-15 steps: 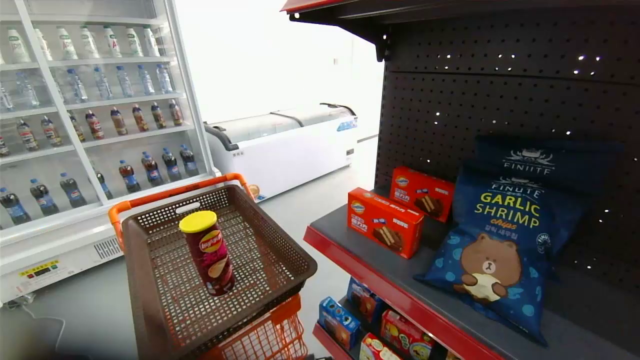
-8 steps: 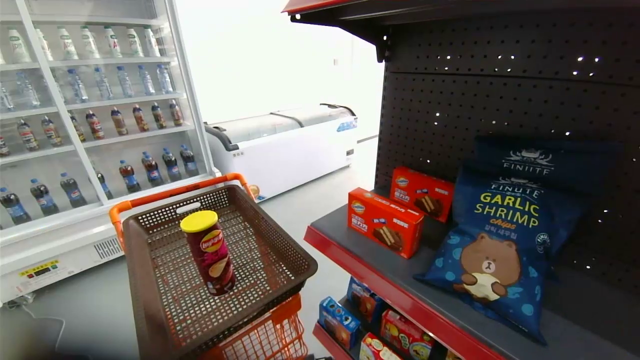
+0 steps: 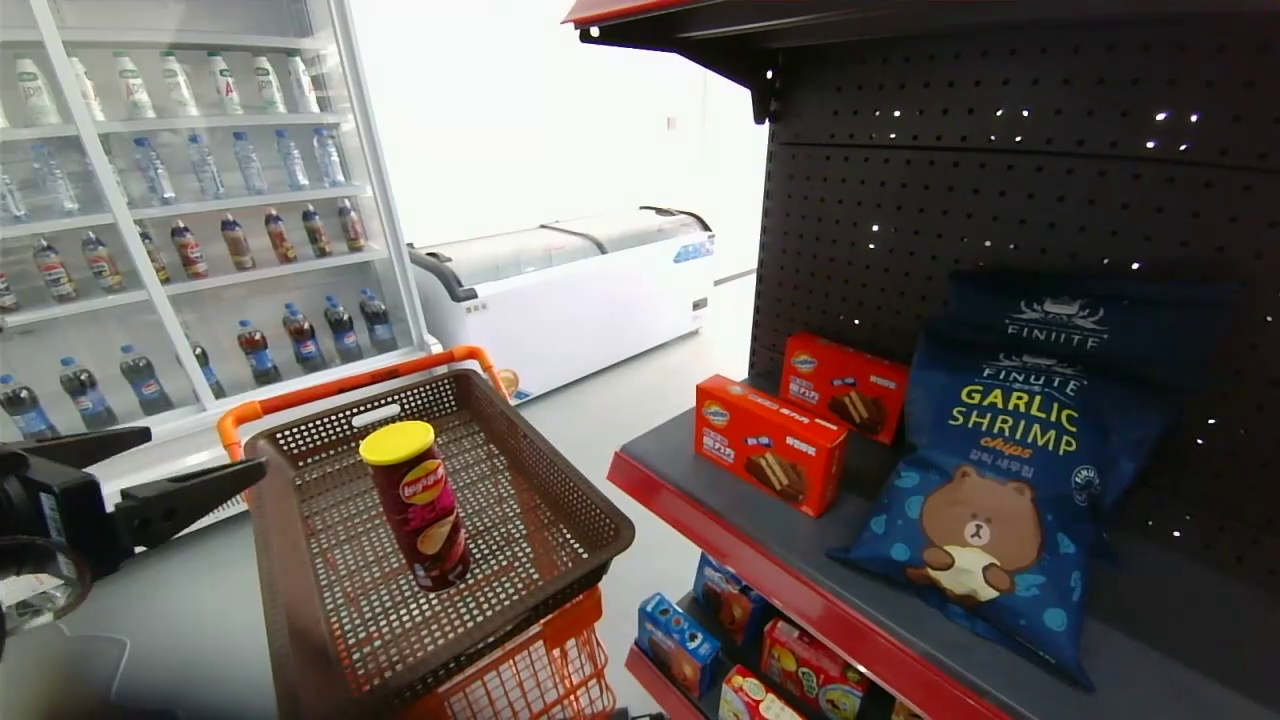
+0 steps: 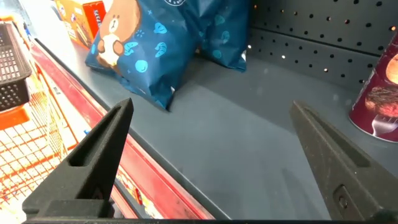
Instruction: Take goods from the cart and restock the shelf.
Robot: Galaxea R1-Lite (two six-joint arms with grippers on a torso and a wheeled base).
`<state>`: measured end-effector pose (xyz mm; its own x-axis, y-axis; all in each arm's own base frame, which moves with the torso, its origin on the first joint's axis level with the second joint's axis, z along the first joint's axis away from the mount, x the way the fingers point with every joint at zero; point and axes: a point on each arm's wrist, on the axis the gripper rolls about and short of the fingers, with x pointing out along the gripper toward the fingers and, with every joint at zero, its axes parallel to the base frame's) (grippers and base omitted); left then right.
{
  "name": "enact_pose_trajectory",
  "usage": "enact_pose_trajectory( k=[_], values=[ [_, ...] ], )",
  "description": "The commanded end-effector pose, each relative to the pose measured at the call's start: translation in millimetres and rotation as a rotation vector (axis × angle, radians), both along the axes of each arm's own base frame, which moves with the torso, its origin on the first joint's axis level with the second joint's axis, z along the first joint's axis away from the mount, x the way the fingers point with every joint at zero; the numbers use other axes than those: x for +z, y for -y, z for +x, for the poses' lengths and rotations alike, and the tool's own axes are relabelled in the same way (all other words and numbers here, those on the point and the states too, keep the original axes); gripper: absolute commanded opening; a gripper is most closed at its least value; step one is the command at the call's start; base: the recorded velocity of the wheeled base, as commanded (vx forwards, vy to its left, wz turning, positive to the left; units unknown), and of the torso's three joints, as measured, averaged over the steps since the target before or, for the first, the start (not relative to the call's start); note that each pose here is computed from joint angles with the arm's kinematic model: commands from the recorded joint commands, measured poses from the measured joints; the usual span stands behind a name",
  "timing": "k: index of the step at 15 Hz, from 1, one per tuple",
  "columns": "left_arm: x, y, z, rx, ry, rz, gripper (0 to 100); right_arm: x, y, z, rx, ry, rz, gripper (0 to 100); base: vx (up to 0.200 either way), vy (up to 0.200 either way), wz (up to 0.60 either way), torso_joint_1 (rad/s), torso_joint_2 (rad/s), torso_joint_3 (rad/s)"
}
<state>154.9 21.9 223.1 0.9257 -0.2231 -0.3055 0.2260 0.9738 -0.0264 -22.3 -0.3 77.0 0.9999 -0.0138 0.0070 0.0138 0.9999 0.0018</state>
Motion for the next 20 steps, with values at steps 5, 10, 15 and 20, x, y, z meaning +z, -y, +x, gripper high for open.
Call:
enact_pose_trajectory(
  k=[5, 10, 15, 20],
  values=[
    [-70.3, -28.1, 60.8, 0.028, -0.172, 0.015, 100, 0.1, 0.0, 0.0, 0.000, 0.001, 0.000, 100, 0.000, 0.000, 0.00, 0.000, 0.00, 0.000],
    [-84.3, -38.9, 106.2, 0.020, -0.240, -0.004, 100, 0.1, 0.0, 0.0, 0.000, 0.001, 0.000, 100, 0.000, 0.000, 0.00, 0.000, 0.00, 0.000],
    [-103.5, -22.2, 132.8, -0.060, -0.301, -0.005, 100, 0.1, 0.0, 0.0, 0.000, 0.001, 0.000, 100, 0.000, 0.000, 0.00, 0.000, 0.00, 0.000],
    [-117.5, -23.7, 153.5, -0.065, -0.310, -0.001, 100, 0.1, 0.0, 0.0, 0.000, 0.001, 0.000, 100, 0.000, 0.000, 0.00, 0.000, 0.00, 0.000]
  ],
)
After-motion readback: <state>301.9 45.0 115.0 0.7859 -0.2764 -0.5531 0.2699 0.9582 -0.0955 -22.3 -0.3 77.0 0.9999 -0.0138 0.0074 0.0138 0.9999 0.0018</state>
